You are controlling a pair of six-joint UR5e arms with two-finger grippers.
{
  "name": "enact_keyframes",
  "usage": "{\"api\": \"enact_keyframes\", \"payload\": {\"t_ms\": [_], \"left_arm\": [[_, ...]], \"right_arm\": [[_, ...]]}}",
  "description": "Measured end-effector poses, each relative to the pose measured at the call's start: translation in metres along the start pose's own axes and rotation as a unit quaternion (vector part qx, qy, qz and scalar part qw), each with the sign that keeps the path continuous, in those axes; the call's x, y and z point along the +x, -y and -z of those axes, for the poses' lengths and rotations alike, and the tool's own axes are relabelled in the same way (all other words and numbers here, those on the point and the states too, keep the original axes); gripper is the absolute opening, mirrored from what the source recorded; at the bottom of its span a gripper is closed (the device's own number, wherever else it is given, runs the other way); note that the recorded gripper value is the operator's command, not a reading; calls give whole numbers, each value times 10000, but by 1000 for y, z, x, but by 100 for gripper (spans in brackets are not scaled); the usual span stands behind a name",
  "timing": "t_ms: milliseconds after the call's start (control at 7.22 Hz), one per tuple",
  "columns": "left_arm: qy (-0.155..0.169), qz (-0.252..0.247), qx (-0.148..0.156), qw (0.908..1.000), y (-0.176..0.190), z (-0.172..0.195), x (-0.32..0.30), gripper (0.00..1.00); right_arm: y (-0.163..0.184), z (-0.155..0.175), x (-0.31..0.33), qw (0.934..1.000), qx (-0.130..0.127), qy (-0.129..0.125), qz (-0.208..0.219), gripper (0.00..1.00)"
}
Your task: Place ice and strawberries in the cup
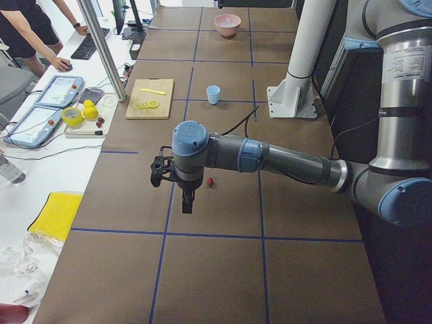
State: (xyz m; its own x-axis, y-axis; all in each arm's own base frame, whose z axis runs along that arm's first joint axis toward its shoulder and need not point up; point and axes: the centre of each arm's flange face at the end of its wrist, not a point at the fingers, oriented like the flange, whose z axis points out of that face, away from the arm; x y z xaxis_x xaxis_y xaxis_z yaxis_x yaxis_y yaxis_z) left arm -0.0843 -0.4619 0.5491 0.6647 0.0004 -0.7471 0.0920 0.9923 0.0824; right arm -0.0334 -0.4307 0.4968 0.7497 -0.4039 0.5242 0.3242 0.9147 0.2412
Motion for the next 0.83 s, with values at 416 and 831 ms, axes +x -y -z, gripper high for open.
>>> {"api": "enact_keyframes", "payload": {"t_ms": [416, 831], "left_arm": [[-3, 3, -2, 10000, 0, 0, 0, 100], [-5, 10, -1, 10000, -1, 0, 0, 100]], "right_arm": [[-58, -75, 48, 9996, 213, -12, 206, 99], [-70, -101, 63, 9999, 78, 61, 122, 80]]}}
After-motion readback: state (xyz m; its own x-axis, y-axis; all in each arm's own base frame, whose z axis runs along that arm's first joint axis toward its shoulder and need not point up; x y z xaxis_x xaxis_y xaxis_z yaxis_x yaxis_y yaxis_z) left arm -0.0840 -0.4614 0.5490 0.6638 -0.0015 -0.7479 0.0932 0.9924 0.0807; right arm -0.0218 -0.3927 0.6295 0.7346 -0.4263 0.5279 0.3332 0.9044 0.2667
